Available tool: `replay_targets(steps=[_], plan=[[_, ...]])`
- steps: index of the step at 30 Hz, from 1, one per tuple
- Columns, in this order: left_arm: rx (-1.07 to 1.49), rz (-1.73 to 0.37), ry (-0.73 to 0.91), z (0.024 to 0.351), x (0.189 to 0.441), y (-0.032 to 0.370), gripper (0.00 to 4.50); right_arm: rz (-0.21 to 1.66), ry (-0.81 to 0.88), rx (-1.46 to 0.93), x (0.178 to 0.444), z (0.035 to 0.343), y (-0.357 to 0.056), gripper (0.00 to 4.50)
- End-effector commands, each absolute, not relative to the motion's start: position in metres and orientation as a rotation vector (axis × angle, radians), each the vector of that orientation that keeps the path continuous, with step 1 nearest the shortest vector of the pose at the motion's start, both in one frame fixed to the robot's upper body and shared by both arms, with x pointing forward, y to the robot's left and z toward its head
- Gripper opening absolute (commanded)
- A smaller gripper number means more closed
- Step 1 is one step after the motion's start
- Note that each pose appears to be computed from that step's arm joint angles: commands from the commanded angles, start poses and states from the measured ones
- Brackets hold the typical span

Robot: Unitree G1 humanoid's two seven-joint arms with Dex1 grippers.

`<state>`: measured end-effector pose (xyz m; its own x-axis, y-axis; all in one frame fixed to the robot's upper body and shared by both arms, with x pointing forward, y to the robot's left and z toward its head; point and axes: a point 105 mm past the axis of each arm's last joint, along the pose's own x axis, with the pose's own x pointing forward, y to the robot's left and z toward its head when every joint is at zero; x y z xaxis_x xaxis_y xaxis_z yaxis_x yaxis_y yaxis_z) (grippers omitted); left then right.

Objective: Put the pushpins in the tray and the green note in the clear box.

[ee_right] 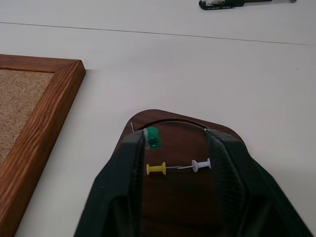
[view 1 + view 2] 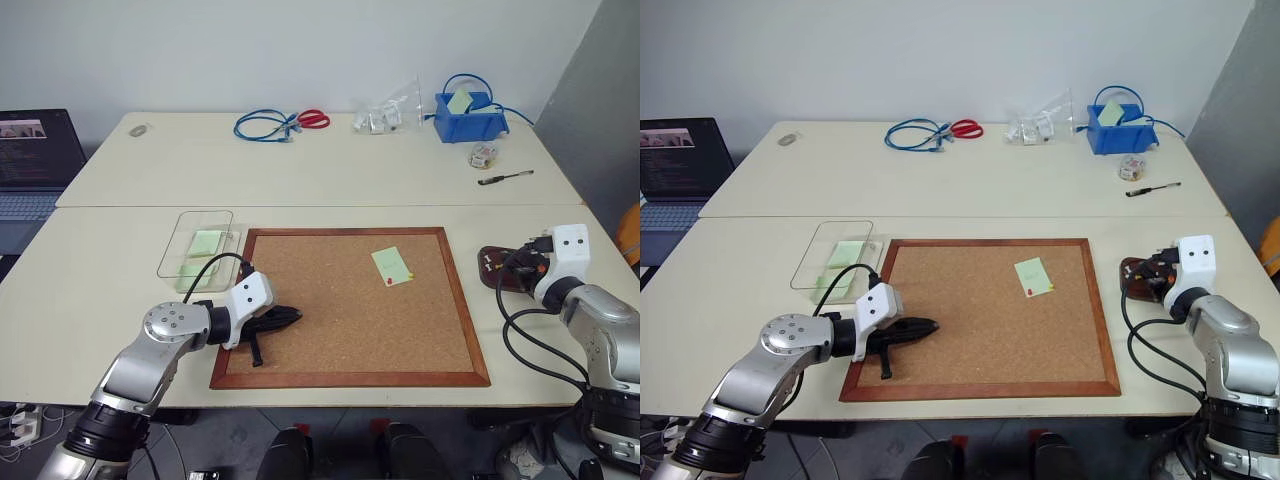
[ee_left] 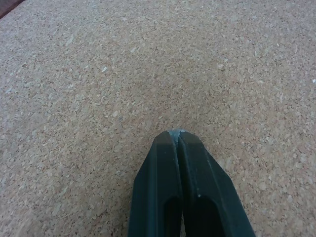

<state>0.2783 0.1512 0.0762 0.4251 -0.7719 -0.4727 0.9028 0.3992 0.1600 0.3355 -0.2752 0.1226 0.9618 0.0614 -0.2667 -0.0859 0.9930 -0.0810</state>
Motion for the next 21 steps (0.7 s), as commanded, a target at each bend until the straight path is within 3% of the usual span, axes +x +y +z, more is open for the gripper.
replay_targets(steps=[1,7,21], plan=[[0.405,-1.118,0.473,0.0487,0.2659,0.1533,0.00,0.066,0.222,-0.108,0.3356,0.1352,-0.2787,2.97],[0.406,-1.118,0.473,0.0482,0.2664,0.1535,0.00,0.056,0.228,-0.116,0.3349,0.1338,-0.2801,4.15],[0.406,-1.116,0.474,0.0474,0.2662,0.1546,0.00,0.030,0.232,-0.131,0.3353,0.1340,-0.2861,4.15]])
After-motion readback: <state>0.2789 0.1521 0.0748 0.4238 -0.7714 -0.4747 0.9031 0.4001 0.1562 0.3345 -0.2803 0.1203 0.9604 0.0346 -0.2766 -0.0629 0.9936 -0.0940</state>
